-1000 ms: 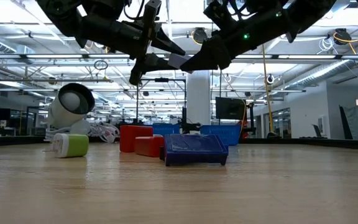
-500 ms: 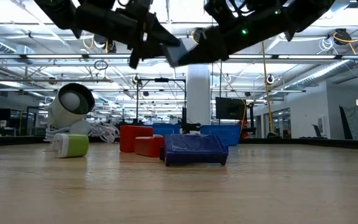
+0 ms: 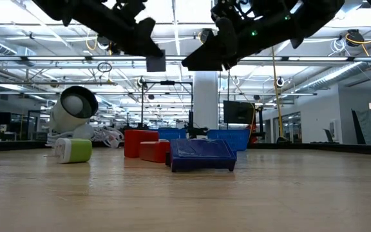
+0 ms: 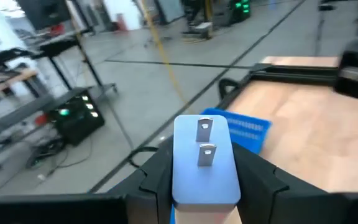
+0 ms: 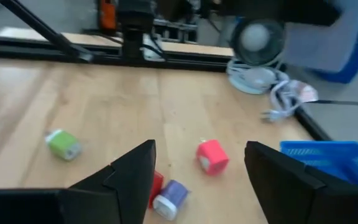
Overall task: Pick & Place Office items
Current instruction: Put the light blue charger adapter into the left basket
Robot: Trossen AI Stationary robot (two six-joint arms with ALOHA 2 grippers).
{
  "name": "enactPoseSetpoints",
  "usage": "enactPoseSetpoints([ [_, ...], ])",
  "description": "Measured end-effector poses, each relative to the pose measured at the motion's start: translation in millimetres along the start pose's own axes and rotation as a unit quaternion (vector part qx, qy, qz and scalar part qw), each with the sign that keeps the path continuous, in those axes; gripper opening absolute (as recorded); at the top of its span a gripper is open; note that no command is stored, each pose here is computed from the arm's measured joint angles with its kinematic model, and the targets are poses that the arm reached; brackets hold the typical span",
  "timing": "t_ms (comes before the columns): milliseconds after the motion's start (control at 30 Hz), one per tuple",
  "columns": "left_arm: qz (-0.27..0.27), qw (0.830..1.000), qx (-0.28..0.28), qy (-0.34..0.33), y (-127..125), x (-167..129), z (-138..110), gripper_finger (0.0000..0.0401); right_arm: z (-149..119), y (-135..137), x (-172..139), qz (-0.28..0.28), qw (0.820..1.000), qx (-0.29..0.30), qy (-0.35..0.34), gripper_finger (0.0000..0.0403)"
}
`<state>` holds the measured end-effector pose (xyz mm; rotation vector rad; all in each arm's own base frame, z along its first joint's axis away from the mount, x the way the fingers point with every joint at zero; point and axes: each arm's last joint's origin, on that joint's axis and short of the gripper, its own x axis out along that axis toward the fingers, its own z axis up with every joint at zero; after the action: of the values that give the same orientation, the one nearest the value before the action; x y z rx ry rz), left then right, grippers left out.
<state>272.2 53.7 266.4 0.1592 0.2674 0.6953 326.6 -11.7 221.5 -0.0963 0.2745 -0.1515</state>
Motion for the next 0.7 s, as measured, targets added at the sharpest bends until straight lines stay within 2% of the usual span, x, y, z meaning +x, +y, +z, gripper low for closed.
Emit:
enactPoseSetpoints([
  [200, 0.027, 0.999, -0.024, 0.034, 12, 21, -15, 0.0135, -2, -14, 2, 0.01, 1.0, 0.016, 0.006, 0.0221],
  [433, 0.013, 0.995, -0.077, 0.063, 24, 61, -45, 0.0124, -4, -20, 2, 0.009, 1.0, 0.015, 0.006, 0.0207],
  [567, 0.029, 0.994, -0.095, 0.056, 31, 82, -61, 0.0129, -13, -27, -2, 0.039, 0.999, 0.023, -0.029, 0.0201],
  [700, 0.048, 0.992, -0.105, 0.058, 40, 98, -77, 0.0137, -25, -39, -11, 0.024, 0.997, 0.044, -0.058, 0.0197],
])
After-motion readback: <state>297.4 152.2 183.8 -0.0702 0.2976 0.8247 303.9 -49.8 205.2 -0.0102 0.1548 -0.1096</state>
